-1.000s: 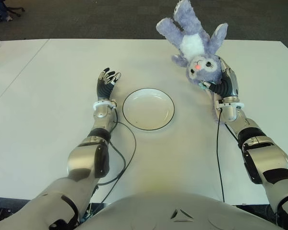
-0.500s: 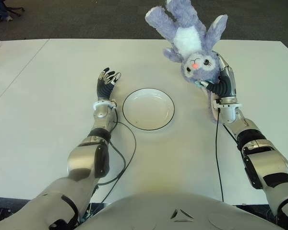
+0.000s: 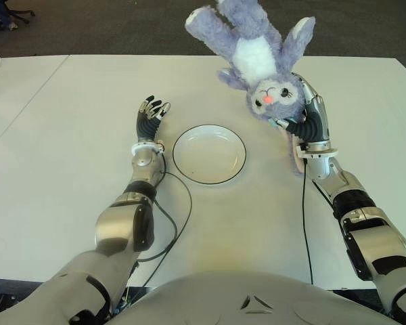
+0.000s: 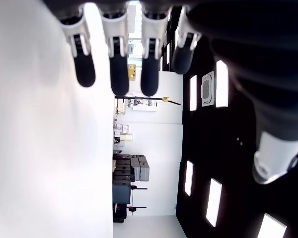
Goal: Put the doll into the plate.
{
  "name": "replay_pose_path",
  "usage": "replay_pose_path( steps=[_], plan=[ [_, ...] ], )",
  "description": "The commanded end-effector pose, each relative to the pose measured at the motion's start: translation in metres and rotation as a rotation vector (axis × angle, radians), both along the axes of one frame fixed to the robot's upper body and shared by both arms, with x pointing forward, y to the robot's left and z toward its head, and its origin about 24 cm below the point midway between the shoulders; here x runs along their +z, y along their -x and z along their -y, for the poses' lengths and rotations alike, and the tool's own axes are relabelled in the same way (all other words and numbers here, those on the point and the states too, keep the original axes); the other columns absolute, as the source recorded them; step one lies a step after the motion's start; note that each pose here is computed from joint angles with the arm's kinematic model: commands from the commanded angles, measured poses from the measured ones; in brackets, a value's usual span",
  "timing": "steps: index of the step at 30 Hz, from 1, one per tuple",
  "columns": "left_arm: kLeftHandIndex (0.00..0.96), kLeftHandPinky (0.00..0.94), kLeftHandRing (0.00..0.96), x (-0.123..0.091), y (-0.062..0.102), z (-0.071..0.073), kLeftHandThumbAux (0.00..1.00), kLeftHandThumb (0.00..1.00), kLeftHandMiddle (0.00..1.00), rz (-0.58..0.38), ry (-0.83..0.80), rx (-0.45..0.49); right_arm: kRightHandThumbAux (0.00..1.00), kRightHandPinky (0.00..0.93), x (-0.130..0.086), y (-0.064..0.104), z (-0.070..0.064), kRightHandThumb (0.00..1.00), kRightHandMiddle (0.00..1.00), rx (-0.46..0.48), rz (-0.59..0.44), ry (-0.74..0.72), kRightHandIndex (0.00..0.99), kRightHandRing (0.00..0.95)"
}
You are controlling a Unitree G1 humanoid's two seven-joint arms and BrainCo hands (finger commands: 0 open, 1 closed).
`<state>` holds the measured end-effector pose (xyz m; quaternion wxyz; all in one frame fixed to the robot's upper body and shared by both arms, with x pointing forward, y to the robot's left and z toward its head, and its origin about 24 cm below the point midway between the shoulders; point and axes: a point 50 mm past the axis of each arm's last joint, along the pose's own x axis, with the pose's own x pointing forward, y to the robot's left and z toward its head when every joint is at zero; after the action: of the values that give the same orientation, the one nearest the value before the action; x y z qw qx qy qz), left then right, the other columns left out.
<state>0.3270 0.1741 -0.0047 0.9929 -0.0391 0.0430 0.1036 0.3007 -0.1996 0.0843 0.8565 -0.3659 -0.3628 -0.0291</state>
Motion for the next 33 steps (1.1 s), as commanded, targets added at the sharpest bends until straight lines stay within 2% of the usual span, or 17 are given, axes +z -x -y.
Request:
replay_pose_path(
  steps=[1, 6, 13, 22, 33],
  plan=[
    [0.156, 0.215, 0.234, -0.089, 0.077, 0.008, 0.596, 0.0, 0.238, -0.437, 0.081, 0.012, 0.718, 0.871, 0.005, 0.011, -0.009, 0.701, 0.882, 0.055, 0.073, 0.01, 0.438, 0.885],
    [0.16, 0.216, 0.231, -0.089, 0.077, 0.007, 0.61, 0.0, 0.237, -0.443, 0.074, 0.015, 0.719, 0.875, 0.006, 0.017, -0.014, 0.702, 0.888, 0.121, 0.078, 0.022, 0.438, 0.888],
    [0.151, 0.22, 0.236, -0.088, 0.077, 0.009, 0.591, 0.0, 0.238, -0.432, 0.073, 0.006, 0.719, 0.876, -0.001, 0.024, -0.028, 0.701, 0.889, 0.251, 0.038, 0.027, 0.437, 0.89],
    [0.15, 0.226, 0.242, -0.089, 0.076, 0.008, 0.577, 0.0, 0.242, -0.434, 0.088, 0.009, 0.719, 0.873, -0.015, 0.032, -0.038, 0.701, 0.882, 0.313, -0.032, 0.054, 0.438, 0.886],
    [0.156, 0.224, 0.242, -0.088, 0.076, 0.008, 0.584, 0.0, 0.245, -0.425, 0.097, 0.006, 0.714, 0.875, -0.033, 0.048, -0.051, 0.705, 0.869, 0.392, -0.211, 0.139, 0.439, 0.877]
  ],
)
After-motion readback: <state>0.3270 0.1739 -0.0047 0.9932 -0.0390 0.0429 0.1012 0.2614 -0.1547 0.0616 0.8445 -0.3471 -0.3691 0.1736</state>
